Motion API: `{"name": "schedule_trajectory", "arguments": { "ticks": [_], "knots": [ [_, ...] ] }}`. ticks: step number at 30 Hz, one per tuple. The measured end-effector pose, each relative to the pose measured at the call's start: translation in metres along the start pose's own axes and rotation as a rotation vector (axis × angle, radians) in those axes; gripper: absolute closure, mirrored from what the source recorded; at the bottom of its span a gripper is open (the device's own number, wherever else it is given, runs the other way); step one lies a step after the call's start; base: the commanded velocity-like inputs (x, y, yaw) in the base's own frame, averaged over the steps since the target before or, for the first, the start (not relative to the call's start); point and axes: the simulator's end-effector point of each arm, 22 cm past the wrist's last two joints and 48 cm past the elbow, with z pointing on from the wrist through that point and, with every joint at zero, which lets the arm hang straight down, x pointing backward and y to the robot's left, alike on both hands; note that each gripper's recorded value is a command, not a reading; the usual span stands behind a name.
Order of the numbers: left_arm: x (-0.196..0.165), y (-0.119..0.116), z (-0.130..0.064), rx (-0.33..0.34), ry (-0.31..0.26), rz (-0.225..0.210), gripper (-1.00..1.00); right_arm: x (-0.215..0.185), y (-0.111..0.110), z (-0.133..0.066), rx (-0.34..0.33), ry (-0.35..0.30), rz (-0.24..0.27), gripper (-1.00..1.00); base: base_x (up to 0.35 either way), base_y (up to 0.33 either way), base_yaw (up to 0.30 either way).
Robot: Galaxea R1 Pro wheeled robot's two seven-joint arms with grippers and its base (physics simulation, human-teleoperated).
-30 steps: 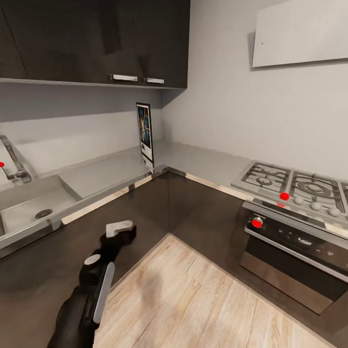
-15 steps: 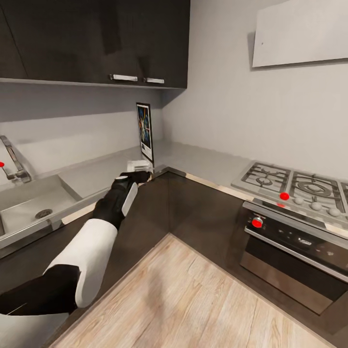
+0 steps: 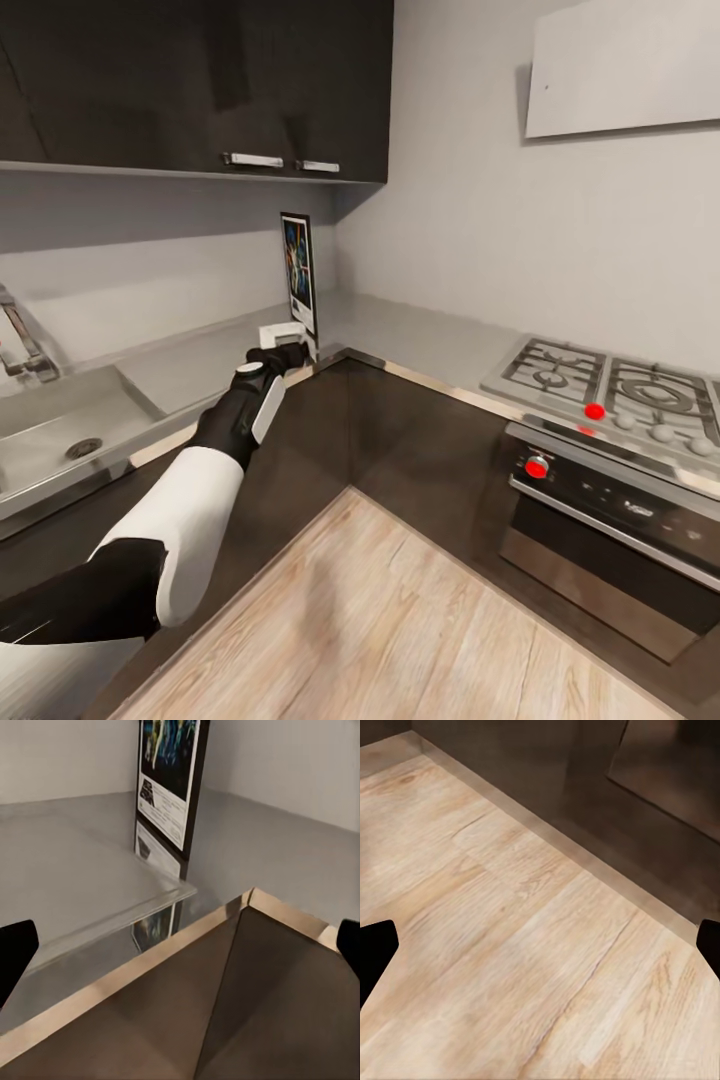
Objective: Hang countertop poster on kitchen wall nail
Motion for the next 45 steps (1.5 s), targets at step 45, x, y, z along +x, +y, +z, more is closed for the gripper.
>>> {"name": "schedule_trajectory", "arguments": {
  "ticks": [45],
  "knots": [
    [0.015, 0.001, 0.005, -0.003, -0.01, -0.004, -1.0, 0.012, 0.007, -0.005, -0.009, 0.031, 0.004, -1.0, 0.207, -0.046, 0.0]
  ]
}}
